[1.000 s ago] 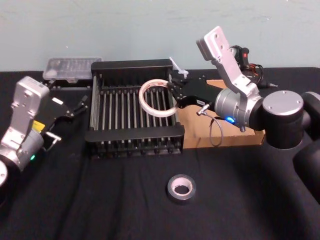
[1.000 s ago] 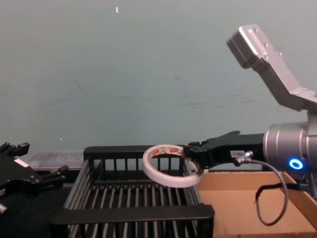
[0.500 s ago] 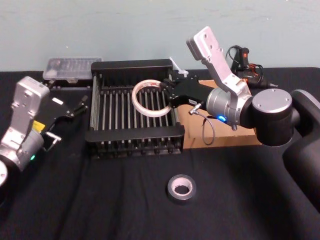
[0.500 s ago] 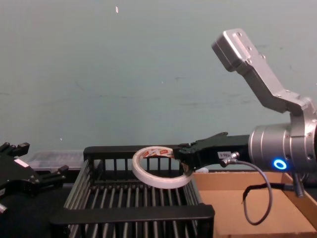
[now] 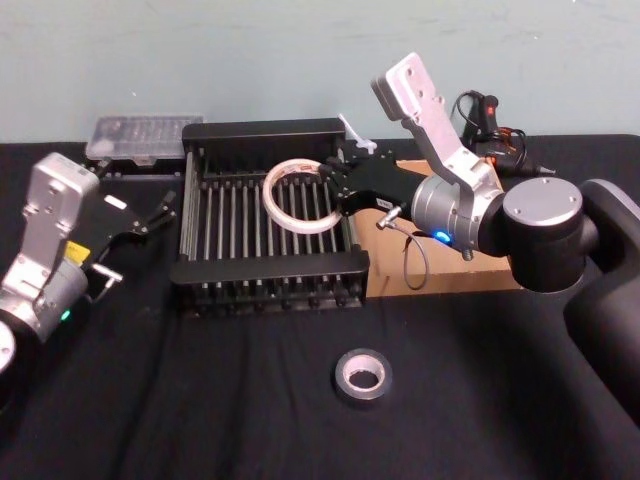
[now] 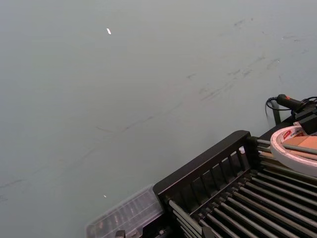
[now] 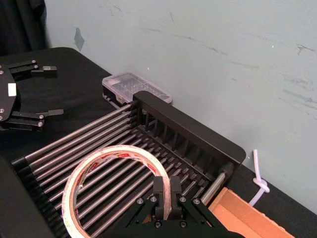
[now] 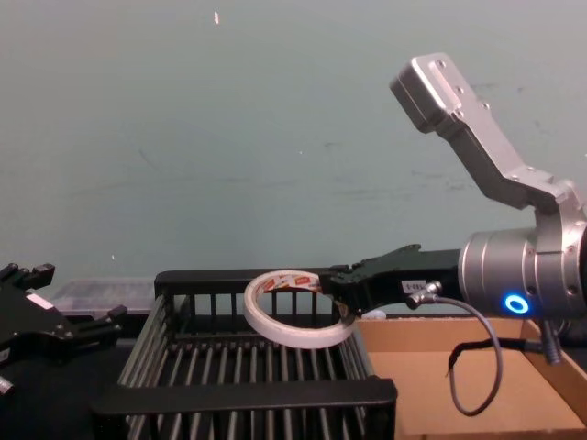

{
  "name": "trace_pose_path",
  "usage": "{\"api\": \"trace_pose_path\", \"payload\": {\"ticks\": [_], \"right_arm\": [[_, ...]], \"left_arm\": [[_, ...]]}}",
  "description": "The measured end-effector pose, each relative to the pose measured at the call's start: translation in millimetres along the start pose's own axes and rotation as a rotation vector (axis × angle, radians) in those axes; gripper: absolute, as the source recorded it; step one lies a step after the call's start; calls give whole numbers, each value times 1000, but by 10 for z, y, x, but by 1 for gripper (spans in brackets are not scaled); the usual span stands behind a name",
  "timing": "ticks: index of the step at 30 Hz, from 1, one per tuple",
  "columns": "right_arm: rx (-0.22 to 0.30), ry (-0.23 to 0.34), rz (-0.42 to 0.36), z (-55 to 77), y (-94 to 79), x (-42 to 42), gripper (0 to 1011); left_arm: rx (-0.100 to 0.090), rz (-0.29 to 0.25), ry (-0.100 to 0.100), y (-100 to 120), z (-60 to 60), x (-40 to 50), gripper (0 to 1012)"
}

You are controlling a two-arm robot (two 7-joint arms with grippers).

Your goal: Pick up the white tape and place it into the black box , Pick up the silver tape and place it into the brown box.

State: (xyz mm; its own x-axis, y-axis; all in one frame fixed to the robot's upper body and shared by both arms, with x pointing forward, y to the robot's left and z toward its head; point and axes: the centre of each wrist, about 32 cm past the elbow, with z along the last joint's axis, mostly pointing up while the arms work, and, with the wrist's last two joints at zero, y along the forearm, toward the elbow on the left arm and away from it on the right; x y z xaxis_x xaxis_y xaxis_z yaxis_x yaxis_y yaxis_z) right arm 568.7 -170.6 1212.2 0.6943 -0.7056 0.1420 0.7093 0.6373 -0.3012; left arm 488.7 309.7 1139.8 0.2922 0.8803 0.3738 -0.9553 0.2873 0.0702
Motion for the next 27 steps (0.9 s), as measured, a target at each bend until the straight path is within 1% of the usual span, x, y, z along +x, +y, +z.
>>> {"api": "trace_pose_path", "payload": {"ticks": [3, 7, 10, 11, 12, 13, 15, 16, 18, 19, 22, 23, 24, 25, 27], "right_arm": [[0, 0, 0, 1, -1, 1, 87], [0, 1, 0, 1, -2, 2, 146], [0, 1, 0, 1, -3, 2, 235], [0, 1, 0, 1, -3, 2, 251], [0, 1, 0, 0, -3, 2, 306], [0, 1, 0, 0, -4, 2, 335], [-1, 1, 0, 0, -4, 2, 371], [-1, 1, 0, 0, -4, 2, 432], [-1, 1, 0, 0, -5, 2, 471], [-1, 1, 0, -1, -5, 2, 530], [-1, 1, 0, -1, -6, 3, 635], [-1, 2, 0, -1, -6, 3, 648], [-1, 2, 0, -1, -6, 3, 676], [-1, 2, 0, -1, -6, 3, 731], [-1, 2, 0, -1, -6, 3, 773]], "left_arm": [[0, 0, 0, 0, 0, 0, 1001], [0, 0, 0, 0, 0, 0, 1001], [0, 0, 0, 0, 0, 0, 1001], [0, 0, 0, 0, 0, 0, 1001], [0, 0, 0, 0, 0, 0, 1001], [0, 0, 0, 0, 0, 0, 1001], [0, 0, 0, 0, 0, 0, 1001], [0, 0, 0, 0, 0, 0, 1001], [0, 0, 0, 0, 0, 0, 1001], [0, 0, 0, 0, 0, 0, 1001], [0, 0, 0, 0, 0, 0, 1001], [0, 0, 0, 0, 0, 0, 1001], [0, 0, 0, 0, 0, 0, 1001], [0, 0, 0, 0, 0, 0, 1002], [0, 0, 0, 0, 0, 0, 1001]]}}
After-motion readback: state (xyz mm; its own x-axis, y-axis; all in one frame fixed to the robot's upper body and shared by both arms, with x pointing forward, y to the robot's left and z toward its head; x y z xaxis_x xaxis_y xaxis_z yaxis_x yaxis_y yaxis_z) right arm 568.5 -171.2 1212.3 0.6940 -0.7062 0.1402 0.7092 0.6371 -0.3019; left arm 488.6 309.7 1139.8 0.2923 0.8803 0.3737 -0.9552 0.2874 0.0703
